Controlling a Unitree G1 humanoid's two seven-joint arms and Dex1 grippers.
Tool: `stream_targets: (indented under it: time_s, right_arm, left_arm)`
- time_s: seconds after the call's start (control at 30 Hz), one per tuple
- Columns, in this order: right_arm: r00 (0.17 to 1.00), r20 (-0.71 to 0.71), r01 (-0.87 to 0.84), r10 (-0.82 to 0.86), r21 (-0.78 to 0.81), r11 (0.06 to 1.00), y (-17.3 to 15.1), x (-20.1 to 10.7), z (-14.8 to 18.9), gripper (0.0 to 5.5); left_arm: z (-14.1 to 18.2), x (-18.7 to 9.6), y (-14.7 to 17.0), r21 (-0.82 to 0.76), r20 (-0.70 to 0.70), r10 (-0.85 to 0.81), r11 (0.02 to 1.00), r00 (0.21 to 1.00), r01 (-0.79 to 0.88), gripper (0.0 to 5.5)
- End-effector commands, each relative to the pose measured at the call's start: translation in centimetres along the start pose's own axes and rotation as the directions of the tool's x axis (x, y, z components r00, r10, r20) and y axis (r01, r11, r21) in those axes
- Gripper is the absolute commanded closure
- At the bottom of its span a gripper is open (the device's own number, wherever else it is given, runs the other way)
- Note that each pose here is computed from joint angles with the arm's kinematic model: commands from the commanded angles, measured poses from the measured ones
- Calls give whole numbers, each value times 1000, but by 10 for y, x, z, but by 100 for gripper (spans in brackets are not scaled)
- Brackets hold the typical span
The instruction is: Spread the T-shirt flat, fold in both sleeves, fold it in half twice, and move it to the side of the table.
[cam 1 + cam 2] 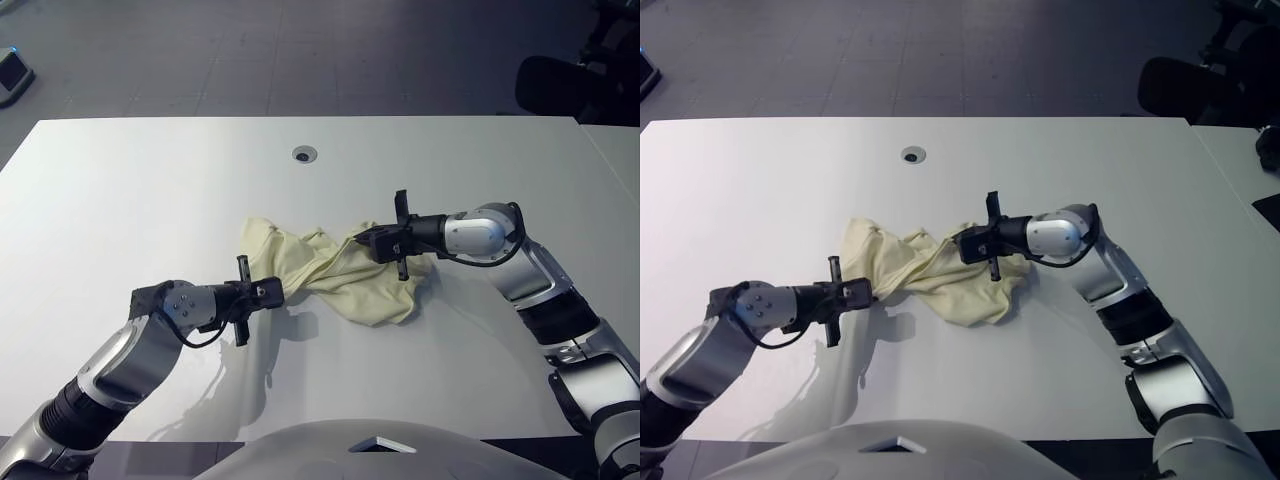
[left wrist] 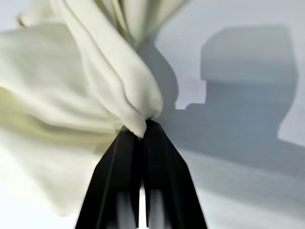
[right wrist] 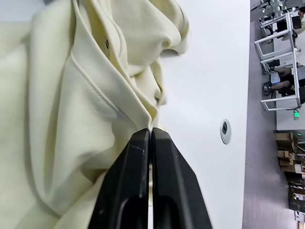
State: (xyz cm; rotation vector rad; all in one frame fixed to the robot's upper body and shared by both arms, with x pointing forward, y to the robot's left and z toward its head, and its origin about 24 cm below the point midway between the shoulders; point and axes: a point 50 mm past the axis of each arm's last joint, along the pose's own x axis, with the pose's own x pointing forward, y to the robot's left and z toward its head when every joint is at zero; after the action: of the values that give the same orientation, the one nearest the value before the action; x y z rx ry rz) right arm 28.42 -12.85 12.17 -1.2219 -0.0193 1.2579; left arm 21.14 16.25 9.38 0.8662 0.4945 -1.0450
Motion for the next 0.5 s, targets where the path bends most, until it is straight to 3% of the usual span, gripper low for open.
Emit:
stream_targets:
  time_s: [0.03,0.23,0.37,0.5]
  right_arm:
    - [994,-56,95,-94,1,996,-20,-12,-10,550]
    - [942,-110,320,-316,21,947,-75,-25,-24,550]
    - [881,-155,460,-446,63,886,-121,-29,-36,550]
    - [795,-228,582,-563,20,813,-165,-25,-37,550]
  left_arm:
    - [18,-9,46,7,76,133,991,988,-133,547]
    - [42,-22,113,47,140,259,962,956,-268,547]
    - [45,-17,163,117,85,327,935,941,-335,547]
    - [67,-11,221,129,55,509,850,859,-511,547]
